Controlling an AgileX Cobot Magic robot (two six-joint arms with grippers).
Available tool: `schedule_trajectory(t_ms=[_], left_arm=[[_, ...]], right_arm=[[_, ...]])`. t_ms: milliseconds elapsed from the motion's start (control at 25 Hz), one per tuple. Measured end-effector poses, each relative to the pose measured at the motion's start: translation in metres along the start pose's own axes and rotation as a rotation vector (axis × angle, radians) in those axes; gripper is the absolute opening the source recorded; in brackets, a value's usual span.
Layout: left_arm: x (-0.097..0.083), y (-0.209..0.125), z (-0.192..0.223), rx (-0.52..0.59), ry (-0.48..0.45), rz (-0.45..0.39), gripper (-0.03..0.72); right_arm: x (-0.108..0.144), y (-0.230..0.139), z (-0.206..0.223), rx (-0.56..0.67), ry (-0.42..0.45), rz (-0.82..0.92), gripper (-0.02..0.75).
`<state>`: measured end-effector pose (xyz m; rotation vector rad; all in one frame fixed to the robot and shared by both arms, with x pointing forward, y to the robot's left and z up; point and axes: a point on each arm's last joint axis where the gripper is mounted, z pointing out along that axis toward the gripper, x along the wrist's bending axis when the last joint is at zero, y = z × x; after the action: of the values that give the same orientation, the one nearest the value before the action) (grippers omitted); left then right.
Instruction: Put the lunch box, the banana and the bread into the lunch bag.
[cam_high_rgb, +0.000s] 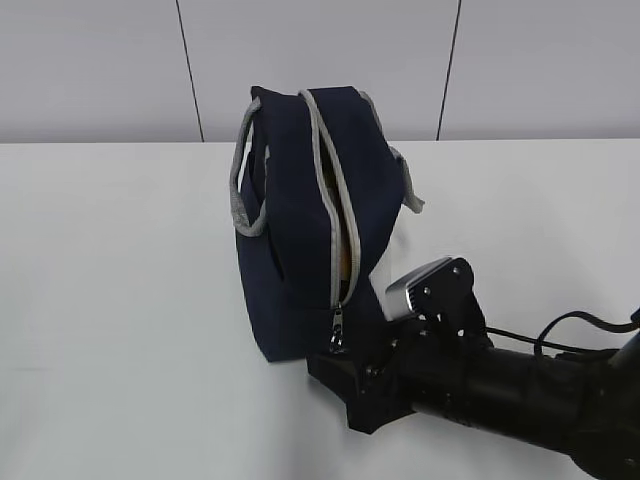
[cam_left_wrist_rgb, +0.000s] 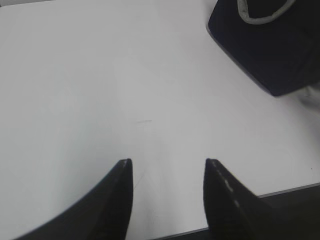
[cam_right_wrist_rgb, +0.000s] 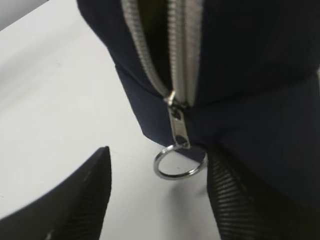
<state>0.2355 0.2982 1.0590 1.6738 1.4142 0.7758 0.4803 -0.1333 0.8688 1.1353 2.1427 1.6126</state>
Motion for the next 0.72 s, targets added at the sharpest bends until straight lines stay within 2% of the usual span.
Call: schedule_trajectory(t_ms=[440, 720], left_arm=[[0.0, 0.0, 0.0, 0.0, 0.0, 0.0, 0.353], [0.0, 0.0, 0.0, 0.0, 0.0, 0.0, 0.353]], right_arm=[[0.0014, 0.0005, 0.0014, -0.046, 0.027, 0.004, 0.463], [0.0021, -0.0001, 0.0015, -0.043, 0.037, 0.0, 0.412]])
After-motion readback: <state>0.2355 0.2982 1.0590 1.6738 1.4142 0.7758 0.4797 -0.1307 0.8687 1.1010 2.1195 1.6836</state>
